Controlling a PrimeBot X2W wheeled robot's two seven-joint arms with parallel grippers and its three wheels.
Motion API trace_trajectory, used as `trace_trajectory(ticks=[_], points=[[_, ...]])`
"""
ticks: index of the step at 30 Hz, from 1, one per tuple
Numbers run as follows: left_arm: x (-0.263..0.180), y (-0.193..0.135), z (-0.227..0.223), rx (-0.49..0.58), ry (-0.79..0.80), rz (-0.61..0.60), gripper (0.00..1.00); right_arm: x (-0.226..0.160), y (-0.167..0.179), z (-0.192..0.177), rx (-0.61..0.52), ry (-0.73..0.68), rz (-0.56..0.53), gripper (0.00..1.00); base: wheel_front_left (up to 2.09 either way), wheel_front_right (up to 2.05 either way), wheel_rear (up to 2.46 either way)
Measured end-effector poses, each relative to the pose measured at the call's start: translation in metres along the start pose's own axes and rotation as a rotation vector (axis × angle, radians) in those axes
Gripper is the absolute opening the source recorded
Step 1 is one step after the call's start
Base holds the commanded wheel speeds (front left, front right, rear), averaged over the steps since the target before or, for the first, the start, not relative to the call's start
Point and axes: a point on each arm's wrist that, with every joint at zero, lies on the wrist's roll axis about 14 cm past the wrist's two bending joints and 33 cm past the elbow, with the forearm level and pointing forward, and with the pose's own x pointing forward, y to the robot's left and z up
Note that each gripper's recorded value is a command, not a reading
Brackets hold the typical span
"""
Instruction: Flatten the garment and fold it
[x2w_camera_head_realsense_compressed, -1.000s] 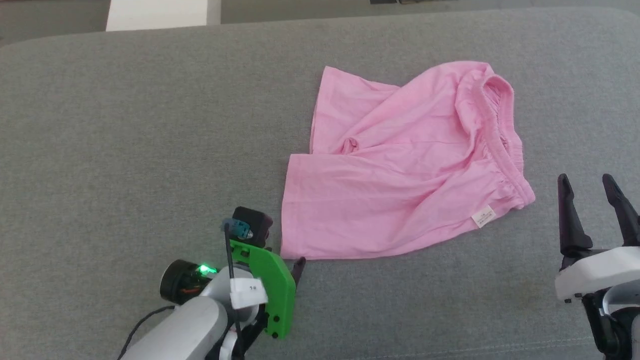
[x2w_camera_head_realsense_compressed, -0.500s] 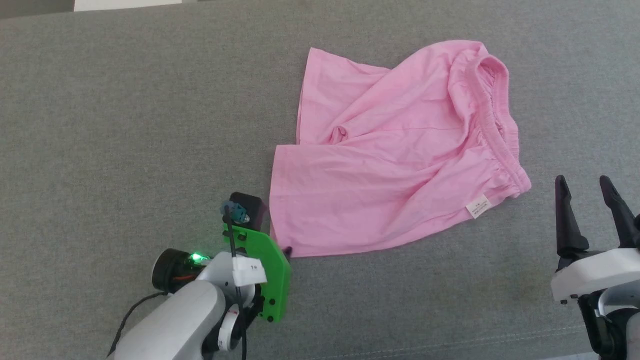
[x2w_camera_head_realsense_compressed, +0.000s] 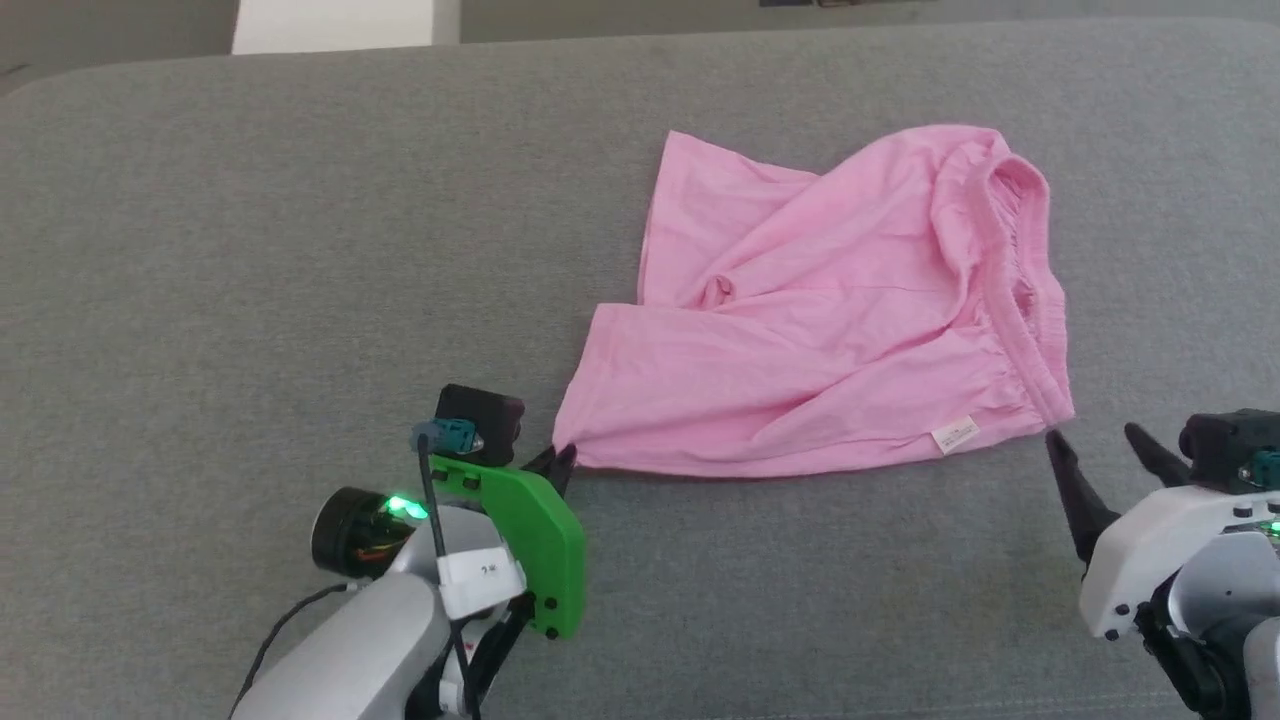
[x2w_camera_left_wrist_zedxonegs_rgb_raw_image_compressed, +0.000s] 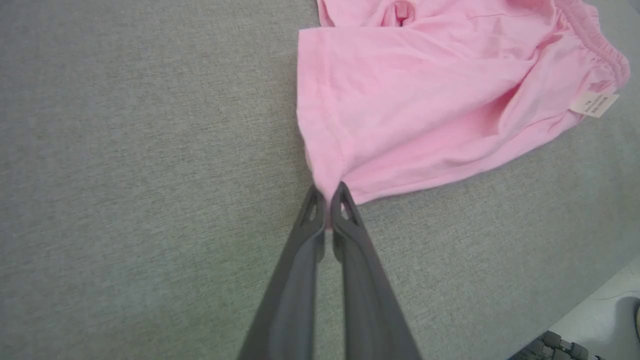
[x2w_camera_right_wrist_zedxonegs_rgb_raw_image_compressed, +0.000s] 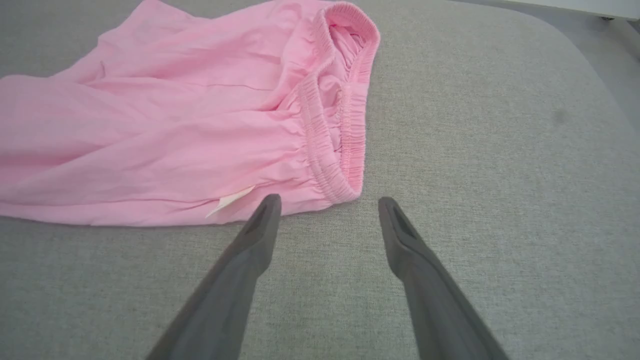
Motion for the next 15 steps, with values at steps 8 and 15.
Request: trace_trajectory(ticks=[8, 15], points=[[-0.018, 0.004, 0.013, 0.005, -0.086, 0.023, 0.0, 0.02, 0.014, 0.012, -0.074, 0.11, 0.081, 1.0, 0.0, 0.0, 0.0], [-0.019, 0.007, 0.008, -0.006, -0.078, 0.027, 0.0, 0.039, 0.016, -0.007, -0.134, 0.268, 0.121, 1.0, 0.0, 0.0, 0.0]])
